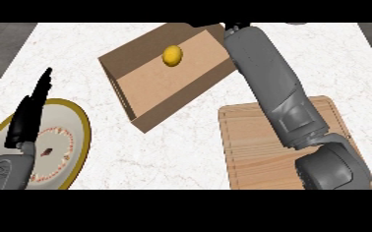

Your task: Pick the lemon from the cutting board and place it in the cardboard box

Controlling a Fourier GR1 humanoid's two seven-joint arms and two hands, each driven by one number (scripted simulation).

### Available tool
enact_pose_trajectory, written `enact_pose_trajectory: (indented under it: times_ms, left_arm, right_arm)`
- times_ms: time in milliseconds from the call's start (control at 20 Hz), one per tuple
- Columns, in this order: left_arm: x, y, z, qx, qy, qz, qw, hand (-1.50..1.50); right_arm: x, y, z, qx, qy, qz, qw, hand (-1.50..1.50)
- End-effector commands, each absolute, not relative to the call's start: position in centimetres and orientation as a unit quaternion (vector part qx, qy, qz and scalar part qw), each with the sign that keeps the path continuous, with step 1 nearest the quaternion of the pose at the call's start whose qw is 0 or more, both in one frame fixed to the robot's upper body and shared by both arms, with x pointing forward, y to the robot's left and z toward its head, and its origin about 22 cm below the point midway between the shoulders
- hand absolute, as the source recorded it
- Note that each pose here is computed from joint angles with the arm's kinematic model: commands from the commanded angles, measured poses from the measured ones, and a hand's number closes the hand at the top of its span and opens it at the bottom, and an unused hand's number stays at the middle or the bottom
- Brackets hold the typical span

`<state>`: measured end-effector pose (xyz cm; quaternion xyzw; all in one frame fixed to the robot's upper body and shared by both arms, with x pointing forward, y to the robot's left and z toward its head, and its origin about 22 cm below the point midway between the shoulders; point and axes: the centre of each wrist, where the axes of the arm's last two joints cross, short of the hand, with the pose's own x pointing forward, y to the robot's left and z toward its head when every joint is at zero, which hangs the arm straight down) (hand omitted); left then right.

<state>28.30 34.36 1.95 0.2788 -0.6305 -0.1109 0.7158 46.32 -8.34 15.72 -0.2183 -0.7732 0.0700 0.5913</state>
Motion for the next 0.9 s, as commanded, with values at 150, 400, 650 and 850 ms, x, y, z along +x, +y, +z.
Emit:
enact_pose_trajectory:
  times_ms: [150,400,650,850]
  left_arm:
    - [26.5,35.8,1.7,0.294,-0.617,-0.092,0.724,0.00]
    - [26.9,36.1,1.3,0.294,-0.616,-0.096,0.725,0.00]
    - [25.4,36.8,1.5,0.306,-0.610,-0.089,0.726,0.00]
    - [25.0,37.1,-0.4,0.306,-0.607,-0.093,0.728,0.00]
  right_arm:
    - [46.7,-15.6,14.3,-0.219,-0.770,0.033,0.598,-1.50]
    - [45.9,-21.7,13.9,-0.231,-0.771,0.036,0.593,-1.50]
    - [43.4,-28.2,12.5,-0.231,-0.759,0.067,0.605,-1.50]
    - [41.6,-31.9,12.7,-0.226,-0.740,0.106,0.625,-1.50]
